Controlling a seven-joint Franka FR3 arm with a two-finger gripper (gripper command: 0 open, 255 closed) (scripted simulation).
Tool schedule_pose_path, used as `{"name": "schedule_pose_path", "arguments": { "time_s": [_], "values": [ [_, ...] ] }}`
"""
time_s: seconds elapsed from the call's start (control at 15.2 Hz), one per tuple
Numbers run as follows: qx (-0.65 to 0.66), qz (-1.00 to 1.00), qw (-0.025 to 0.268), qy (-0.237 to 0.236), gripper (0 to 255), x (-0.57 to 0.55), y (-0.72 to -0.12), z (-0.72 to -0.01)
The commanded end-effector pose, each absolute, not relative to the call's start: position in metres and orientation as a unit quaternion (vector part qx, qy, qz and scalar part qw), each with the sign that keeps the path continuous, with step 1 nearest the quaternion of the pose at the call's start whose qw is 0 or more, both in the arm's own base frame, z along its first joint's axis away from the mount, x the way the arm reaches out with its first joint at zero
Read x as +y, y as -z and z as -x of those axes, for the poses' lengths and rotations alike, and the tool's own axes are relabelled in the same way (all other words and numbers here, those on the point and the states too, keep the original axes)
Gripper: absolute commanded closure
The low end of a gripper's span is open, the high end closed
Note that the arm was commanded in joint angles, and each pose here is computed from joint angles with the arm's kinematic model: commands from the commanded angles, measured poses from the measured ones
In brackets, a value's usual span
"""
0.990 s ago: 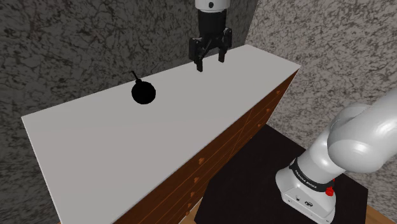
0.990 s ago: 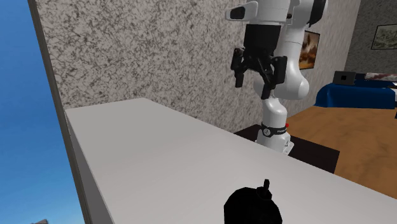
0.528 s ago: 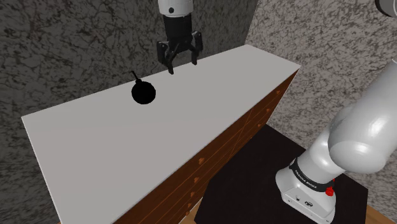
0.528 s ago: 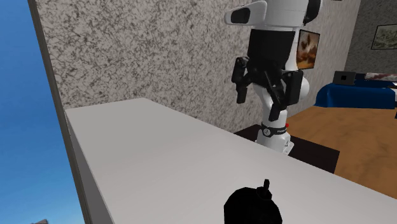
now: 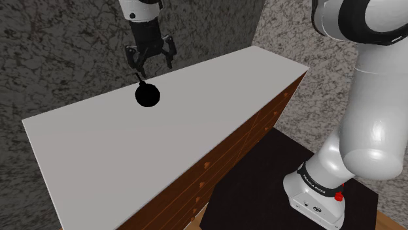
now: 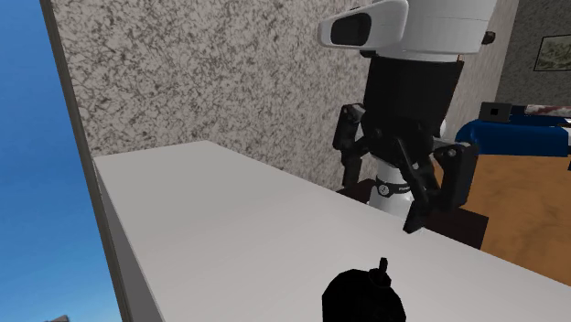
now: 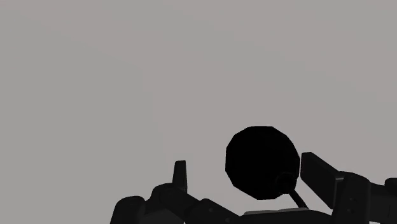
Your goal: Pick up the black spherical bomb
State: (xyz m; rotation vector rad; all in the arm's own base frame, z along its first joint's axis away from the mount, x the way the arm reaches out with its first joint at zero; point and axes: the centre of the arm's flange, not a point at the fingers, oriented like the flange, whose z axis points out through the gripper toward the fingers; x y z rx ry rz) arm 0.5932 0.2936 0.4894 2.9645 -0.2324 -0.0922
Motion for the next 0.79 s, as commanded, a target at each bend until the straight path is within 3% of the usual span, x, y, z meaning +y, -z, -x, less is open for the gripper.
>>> {"name": "schedule_pose_path", "arguments": {
  "time_s": [0.0, 0.73],
  "values": [
    [-0.08, -0.993, 0.084, 0.031, 0, 0.312, -0.484, -0.612],
    [-0.082, -0.993, 0.084, 0.031, 0, 0.332, -0.437, -0.634]
  ]
}}
